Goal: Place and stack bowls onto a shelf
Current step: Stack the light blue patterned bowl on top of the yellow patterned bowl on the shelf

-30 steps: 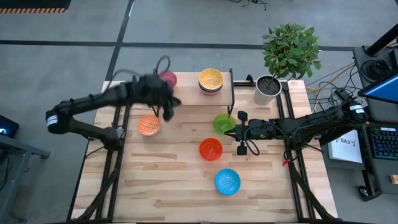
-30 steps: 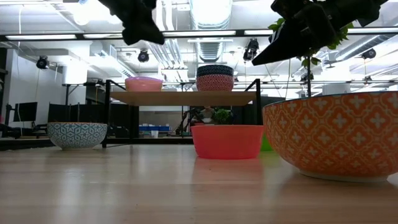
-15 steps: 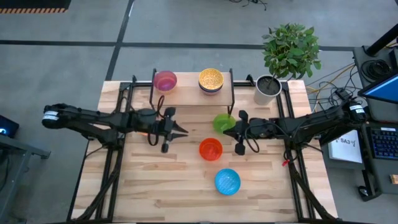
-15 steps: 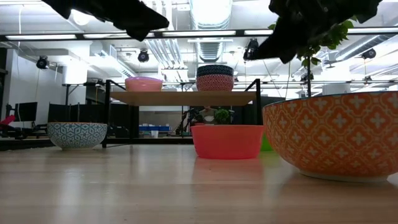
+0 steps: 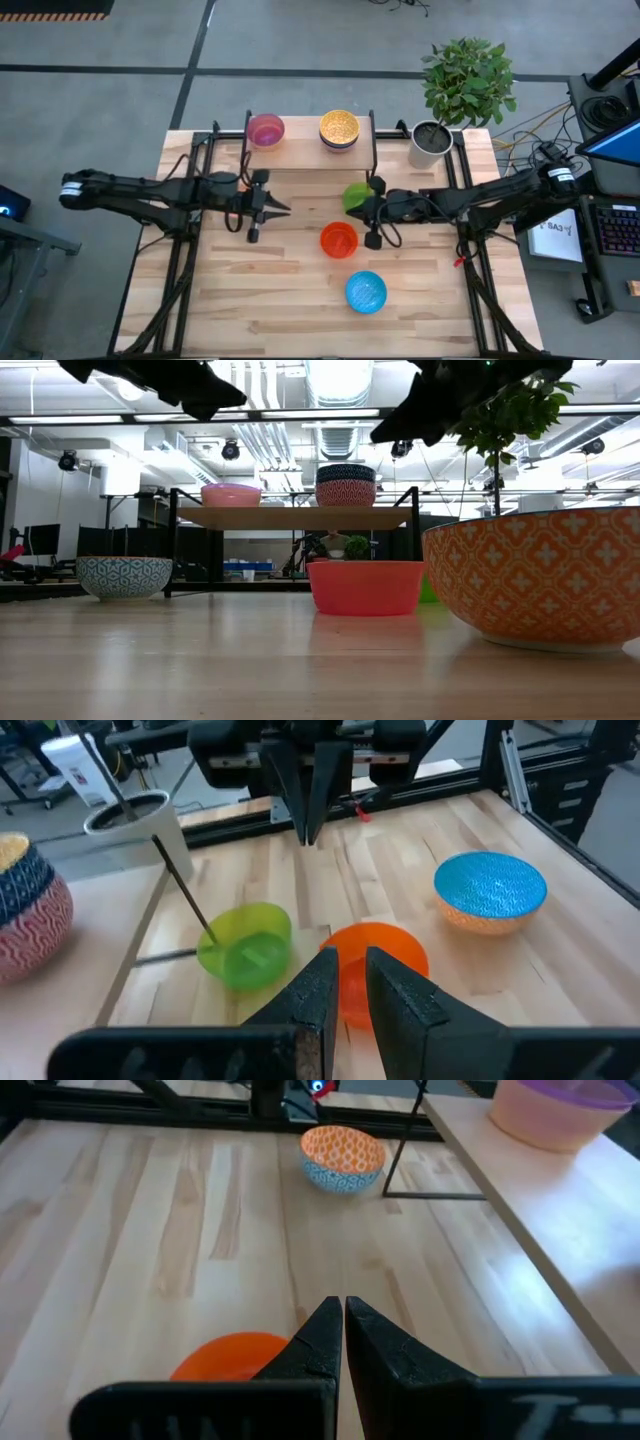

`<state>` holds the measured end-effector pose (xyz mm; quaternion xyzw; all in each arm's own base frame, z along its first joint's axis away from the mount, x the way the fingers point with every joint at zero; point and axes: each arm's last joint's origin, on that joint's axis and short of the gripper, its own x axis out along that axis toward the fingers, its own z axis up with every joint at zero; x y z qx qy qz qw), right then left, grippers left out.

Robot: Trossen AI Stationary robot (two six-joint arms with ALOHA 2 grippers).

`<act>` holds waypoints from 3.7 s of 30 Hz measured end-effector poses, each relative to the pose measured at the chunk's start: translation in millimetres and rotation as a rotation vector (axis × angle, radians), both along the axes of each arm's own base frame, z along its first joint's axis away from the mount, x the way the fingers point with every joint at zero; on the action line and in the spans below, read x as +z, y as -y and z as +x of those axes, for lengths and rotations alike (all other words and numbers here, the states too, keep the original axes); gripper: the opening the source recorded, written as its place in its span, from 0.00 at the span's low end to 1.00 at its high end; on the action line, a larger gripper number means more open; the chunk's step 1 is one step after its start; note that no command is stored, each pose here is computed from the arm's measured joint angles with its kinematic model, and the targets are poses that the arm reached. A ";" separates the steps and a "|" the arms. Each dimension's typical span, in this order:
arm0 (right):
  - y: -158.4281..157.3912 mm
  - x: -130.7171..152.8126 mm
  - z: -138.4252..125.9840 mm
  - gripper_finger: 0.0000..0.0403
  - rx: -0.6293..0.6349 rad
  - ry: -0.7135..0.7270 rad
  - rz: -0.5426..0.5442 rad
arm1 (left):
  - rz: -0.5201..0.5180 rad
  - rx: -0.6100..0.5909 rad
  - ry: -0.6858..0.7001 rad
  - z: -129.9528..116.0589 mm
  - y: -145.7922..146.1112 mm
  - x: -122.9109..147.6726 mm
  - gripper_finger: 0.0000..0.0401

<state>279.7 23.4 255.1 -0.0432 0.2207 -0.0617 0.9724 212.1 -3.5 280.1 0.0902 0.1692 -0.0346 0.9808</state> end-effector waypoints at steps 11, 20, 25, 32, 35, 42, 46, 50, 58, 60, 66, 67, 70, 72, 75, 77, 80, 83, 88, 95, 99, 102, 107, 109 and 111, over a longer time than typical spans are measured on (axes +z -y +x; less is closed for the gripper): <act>3.5 -2.0 8.6 0.02 -0.013 -0.041 -0.008 | -0.035 0.012 0.015 -6.6 -0.1 -3.8 0.09; 3.9 -2.1 8.6 0.02 -0.016 -0.042 -0.004 | -0.035 0.012 0.008 -4.6 -0.1 -6.1 0.09; 3.9 -2.3 8.7 0.02 -0.017 -0.042 -0.004 | -0.050 0.019 -0.007 -4.4 -0.1 -7.7 0.09; 4.0 9.0 7.7 0.02 -0.081 -0.129 0.098 | -0.008 0.218 -0.113 -13.3 -5.7 -15.7 0.09; 4.3 16.2 4.9 0.02 -0.139 -0.194 0.175 | 0.057 0.346 -0.151 -17.1 -9.7 -18.5 0.09; 5.3 26.9 -6.3 0.02 -0.317 -0.334 0.356 | 0.170 0.538 -0.217 -23.2 -15.7 -20.7 0.09; 5.2 30.7 -8.0 0.02 -0.360 -0.345 0.414 | 0.163 0.551 -0.242 -25.0 -15.8 -23.0 0.09; 3.6 33.6 -3.9 0.02 -0.341 -0.346 0.463 | 0.157 0.559 -0.272 -27.0 -15.9 -25.7 0.09; -7.9 18.4 22.2 0.02 -0.117 -0.565 0.485 | 0.155 0.562 -0.277 -27.0 -15.9 -26.3 0.09; -12.7 11.8 27.0 0.02 -0.026 -0.636 0.465 | 0.155 0.562 -0.277 -26.9 -15.9 -26.3 0.09; -19.3 1.2 36.5 0.02 0.088 -0.726 0.453 | 0.155 0.562 -0.277 -27.0 -15.9 -26.3 0.09; -20.5 0.2 36.9 0.02 0.084 -0.739 0.460 | 0.155 0.562 -0.277 -26.9 -15.9 -26.3 0.09; -23.9 -0.7 37.1 0.03 0.071 -0.777 0.495 | 0.155 0.562 -0.277 -26.9 -15.9 -26.3 0.09; -27.7 -1.6 36.0 0.06 0.058 -0.801 0.508 | 0.155 0.562 -0.277 -26.9 -15.9 -26.3 0.09; -35.9 0.6 35.6 0.13 0.055 -0.809 0.528 | 0.155 0.562 -0.277 -26.9 -15.9 -26.3 0.09; -42.8 2.1 36.1 0.19 0.062 -0.813 0.532 | 0.155 0.562 -0.276 -26.9 -15.9 -26.2 0.09; -53.1 2.7 37.9 0.29 0.045 -0.818 0.536 | 0.154 0.563 -0.272 -26.7 -16.0 -26.0 0.09; -63.1 3.2 43.0 0.36 0.059 -0.823 0.536 | 0.154 0.563 -0.270 -26.6 -15.9 -25.9 0.09; -72.0 4.9 56.5 0.43 0.066 -0.861 0.517 | 0.154 0.563 -0.271 -26.6 -15.9 -25.9 0.09; -87.8 -2.4 65.7 0.42 0.064 -0.982 0.468 | 0.154 0.563 -0.270 -26.7 -15.9 -25.8 0.09; -95.0 -11.6 68.0 0.42 0.065 -1.010 0.449 | 0.154 0.563 -0.271 -26.7 -15.9 -25.9 0.09; -97.8 -18.1 68.3 0.42 0.053 -1.023 0.423 | 0.154 0.562 -0.271 -26.7 -15.9 -25.9 0.09; -98.8 -27.3 70.7 0.42 0.030 -1.036 0.387 | 0.154 0.562 -0.271 -26.7 -15.9 -25.9 0.09; -97.7 -30.2 71.9 0.42 0.013 -1.031 0.352 | 0.154 0.563 -0.271 -26.7 -15.9 -25.9 0.09; -97.3 -36.6 73.4 0.42 0.013 -1.042 0.325 | 0.154 0.563 -0.271 -26.7 -15.9 -25.9 0.09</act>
